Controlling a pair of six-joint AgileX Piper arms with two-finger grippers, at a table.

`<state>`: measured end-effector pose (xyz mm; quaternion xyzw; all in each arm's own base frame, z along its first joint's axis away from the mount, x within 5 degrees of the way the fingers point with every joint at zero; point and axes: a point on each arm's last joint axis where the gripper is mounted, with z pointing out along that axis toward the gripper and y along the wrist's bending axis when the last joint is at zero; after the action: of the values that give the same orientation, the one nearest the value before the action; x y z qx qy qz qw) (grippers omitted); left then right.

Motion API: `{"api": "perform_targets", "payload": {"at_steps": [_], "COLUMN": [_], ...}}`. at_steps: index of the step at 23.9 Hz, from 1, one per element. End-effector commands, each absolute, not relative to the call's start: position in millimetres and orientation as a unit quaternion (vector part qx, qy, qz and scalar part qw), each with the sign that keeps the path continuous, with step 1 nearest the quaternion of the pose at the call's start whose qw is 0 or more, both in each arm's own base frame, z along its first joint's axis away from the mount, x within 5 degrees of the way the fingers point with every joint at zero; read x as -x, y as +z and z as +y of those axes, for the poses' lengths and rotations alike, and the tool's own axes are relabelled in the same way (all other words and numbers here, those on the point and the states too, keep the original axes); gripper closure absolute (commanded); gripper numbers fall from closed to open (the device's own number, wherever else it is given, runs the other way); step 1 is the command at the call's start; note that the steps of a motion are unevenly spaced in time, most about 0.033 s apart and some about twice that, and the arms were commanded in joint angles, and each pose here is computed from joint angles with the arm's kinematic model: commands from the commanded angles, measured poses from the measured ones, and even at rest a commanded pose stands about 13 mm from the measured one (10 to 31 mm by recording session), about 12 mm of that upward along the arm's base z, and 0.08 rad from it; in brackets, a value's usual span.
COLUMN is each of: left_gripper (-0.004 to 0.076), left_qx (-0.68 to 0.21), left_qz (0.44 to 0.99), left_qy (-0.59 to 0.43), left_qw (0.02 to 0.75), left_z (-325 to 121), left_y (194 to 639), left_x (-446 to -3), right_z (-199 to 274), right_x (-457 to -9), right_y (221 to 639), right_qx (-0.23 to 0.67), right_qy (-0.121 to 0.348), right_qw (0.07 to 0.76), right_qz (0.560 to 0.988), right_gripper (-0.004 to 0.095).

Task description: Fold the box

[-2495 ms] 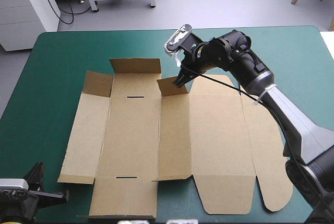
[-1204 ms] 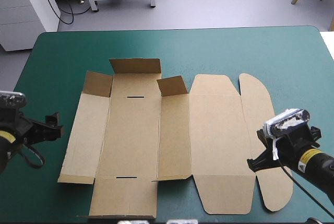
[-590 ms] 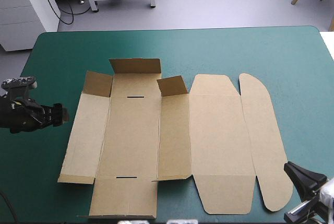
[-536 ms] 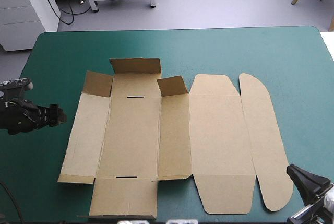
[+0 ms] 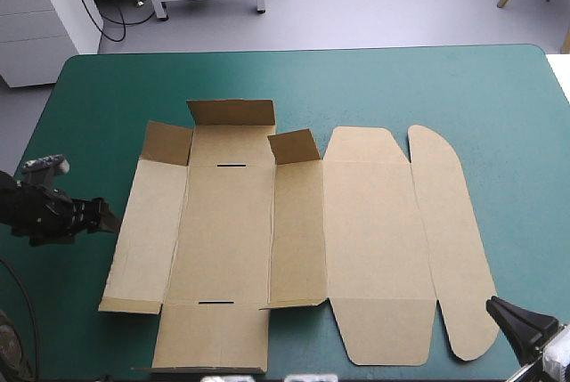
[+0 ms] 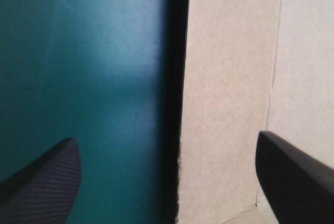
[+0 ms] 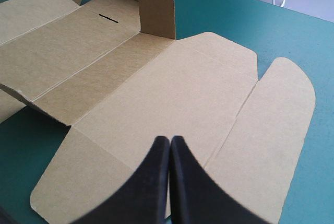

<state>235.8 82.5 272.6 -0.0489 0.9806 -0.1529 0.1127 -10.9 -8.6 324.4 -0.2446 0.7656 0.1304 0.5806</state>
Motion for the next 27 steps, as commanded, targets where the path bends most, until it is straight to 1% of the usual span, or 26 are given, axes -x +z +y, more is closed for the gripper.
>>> {"api": "perform_targets", "payload": {"at_steps": [1,4,6,10,11,13,17,27], "left_gripper": [0.0092,0.0092,0.0092,0.0092,0.0092,0.0092,0.0099,0.0153], "left_qx": [0.034,0.025,0.02,-0.023,-0.019,0.007,0.013,0.023], "left_qz": [0.97,0.956,0.956,0.965,0.972,0.978,0.974,0.969], "left_qy": [-0.204,-0.262,-0.265,-0.243,-0.214,-0.191,-0.21,-0.231], "left_qw": [0.127,0.131,0.126,0.099,0.093,0.084,0.081,0.091], "left_z": [69,57,54,42,43,47,44,41], "left_y": [270,264,263,259,257,255,256,258], "left_x": [-232,-230,-230,-230,-230,-230,-230,-232], "right_z": [-7,-7,-7,-7,-7,-7,-7,-8], "right_x": [9,8,8,8,8,8,8,8], "right_y": [337,337,337,337,337,337,337,337], "right_qx": [0.249,0.253,0.263,0.267,0.267,0.267,0.27,0.27], "right_qy": [0.126,0.121,0.113,0.108,0.107,0.107,0.104,0.103], "right_qw": [0.614,0.614,0.617,0.618,0.618,0.618,0.618,0.619], "right_qz": [0.739,0.737,0.733,0.732,0.732,0.732,0.731,0.731], "right_gripper": [0.0927,0.0927,0.0927,0.0927,0.0927,0.0927,0.0927,0.0927]}}
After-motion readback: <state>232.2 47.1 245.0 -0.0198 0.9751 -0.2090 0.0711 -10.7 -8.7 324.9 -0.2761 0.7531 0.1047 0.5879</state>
